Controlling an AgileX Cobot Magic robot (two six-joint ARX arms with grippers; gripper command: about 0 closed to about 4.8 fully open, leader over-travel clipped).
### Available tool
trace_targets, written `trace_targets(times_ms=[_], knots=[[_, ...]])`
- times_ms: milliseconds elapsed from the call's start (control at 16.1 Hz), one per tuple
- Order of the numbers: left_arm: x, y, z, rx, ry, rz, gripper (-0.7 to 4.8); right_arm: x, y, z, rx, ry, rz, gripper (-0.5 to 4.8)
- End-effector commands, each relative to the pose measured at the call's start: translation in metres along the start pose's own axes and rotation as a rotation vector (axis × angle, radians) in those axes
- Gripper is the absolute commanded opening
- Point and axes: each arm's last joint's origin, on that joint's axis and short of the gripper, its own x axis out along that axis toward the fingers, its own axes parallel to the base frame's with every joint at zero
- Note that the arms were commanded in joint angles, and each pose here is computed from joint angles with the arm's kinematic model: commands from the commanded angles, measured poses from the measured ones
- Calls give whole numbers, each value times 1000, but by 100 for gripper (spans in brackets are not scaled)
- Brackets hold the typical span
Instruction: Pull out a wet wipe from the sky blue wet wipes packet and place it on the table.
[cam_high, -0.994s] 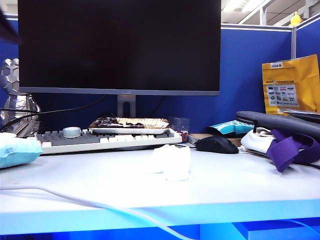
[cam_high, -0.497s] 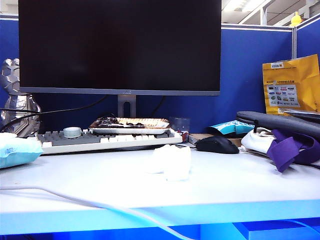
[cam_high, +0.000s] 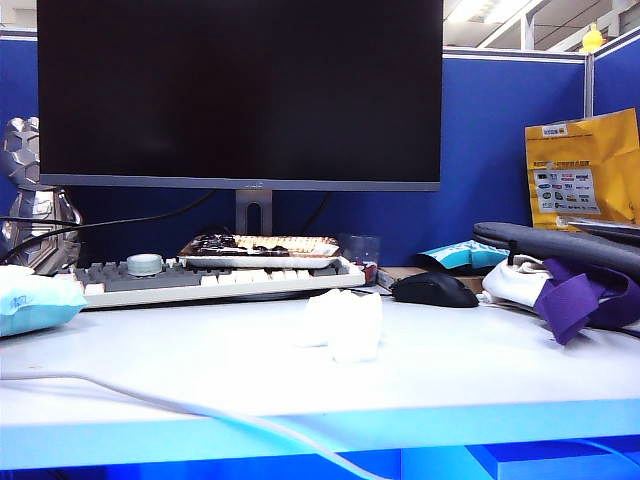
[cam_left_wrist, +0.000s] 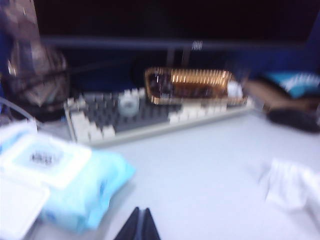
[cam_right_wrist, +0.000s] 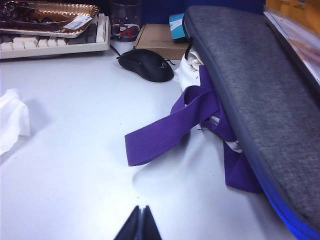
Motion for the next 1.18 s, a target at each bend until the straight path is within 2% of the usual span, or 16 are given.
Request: trace_targets(times_ms=[62,497,746,932,1118,1181], knots=[[0,0,-8,21,74,5,-4,0,0,0,2,-6,0,-1],[0,1,-11,32,100,7,-4,0,0,0,2,-6,0,-1],[-11,8,-3,-7,-25,61,-4,0,0,0,2,-6,0,-1],[-10,16,1,-20,-61,148,-4,0,0,0,2,-7,0,-1],[-8,20,2,-27,-123,123,-4,0,0,1,3,-7,-1,-1],[-5,22,1,-22,-172,69,-4,0,0,0,3,-7,-1,-1]])
